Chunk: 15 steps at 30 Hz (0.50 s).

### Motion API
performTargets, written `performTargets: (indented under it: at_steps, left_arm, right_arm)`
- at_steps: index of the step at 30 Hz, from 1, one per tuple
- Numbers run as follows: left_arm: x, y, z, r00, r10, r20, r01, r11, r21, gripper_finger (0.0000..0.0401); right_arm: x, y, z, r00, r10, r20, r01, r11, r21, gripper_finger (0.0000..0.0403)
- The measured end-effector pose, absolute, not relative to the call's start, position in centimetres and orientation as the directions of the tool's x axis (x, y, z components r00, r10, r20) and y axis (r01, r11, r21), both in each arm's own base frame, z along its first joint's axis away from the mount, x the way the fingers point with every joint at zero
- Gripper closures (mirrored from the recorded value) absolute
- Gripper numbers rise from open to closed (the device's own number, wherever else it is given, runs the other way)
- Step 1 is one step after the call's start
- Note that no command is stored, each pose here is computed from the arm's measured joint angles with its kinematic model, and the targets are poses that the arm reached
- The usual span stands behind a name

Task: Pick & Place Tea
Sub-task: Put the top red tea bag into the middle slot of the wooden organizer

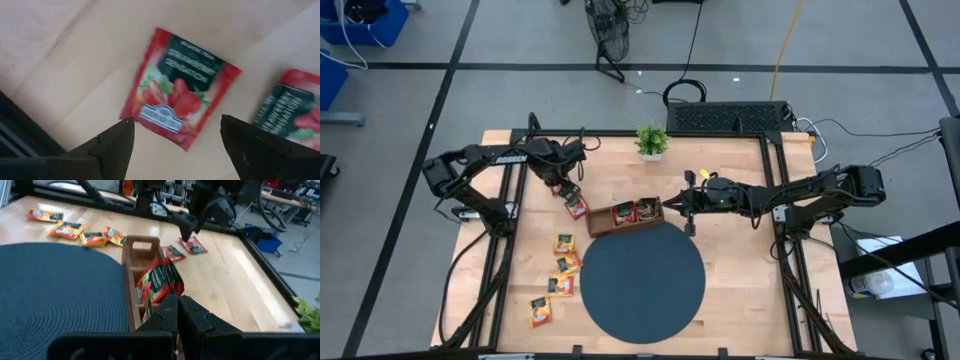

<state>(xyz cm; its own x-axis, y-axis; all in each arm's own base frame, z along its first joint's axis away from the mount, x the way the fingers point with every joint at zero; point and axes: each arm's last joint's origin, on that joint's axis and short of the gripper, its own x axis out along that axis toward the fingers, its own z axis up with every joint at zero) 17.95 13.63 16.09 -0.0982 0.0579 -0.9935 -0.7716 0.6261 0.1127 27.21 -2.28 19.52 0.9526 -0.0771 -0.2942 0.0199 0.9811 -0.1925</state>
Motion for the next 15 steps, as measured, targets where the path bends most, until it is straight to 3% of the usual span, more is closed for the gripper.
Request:
performTargets:
  at_steps: [15]
  left_arm:
    - [15.9,13.2,12.8,-0.044,0.017,-0.999,-0.771,0.635,0.045,0.0107]
  right_arm:
    - [27.3,-2.3,19.8,0.960,-0.077,-0.268,0.027,0.982,-0.187,0.0403]
